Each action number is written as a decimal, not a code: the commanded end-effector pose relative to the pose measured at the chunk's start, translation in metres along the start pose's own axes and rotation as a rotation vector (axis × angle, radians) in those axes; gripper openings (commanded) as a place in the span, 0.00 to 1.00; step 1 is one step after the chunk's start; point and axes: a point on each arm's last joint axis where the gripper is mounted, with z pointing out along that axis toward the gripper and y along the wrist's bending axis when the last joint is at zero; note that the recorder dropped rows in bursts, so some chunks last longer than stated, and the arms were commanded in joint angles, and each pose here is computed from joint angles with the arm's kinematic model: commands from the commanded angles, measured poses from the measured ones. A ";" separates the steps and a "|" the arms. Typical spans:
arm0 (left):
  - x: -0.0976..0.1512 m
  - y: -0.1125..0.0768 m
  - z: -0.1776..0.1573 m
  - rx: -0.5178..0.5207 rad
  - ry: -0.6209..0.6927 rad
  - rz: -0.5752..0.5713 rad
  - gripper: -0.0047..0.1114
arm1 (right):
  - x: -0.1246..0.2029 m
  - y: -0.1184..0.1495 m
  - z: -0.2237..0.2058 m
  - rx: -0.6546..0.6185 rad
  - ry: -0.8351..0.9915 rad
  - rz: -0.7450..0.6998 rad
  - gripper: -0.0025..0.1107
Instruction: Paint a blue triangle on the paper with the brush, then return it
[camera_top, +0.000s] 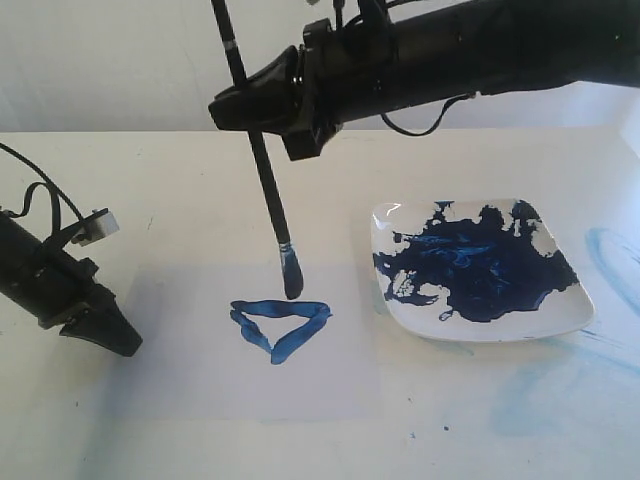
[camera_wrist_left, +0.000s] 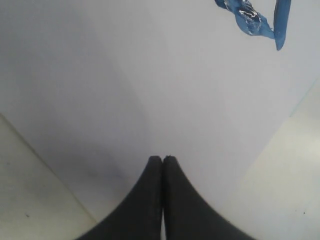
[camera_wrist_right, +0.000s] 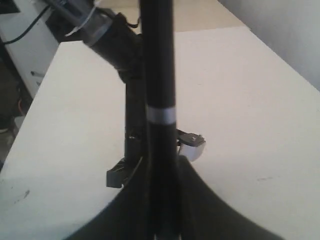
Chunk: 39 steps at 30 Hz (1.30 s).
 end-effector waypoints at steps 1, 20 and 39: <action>0.002 -0.001 0.002 0.026 0.005 -0.009 0.04 | -0.013 0.005 0.009 0.125 -0.011 0.044 0.02; 0.001 0.000 0.002 0.020 0.002 -0.009 0.04 | -0.029 0.046 0.086 0.692 -0.072 0.299 0.02; 0.000 0.001 0.002 0.004 -0.008 -0.007 0.04 | 0.026 0.021 0.107 1.110 -0.086 0.478 0.02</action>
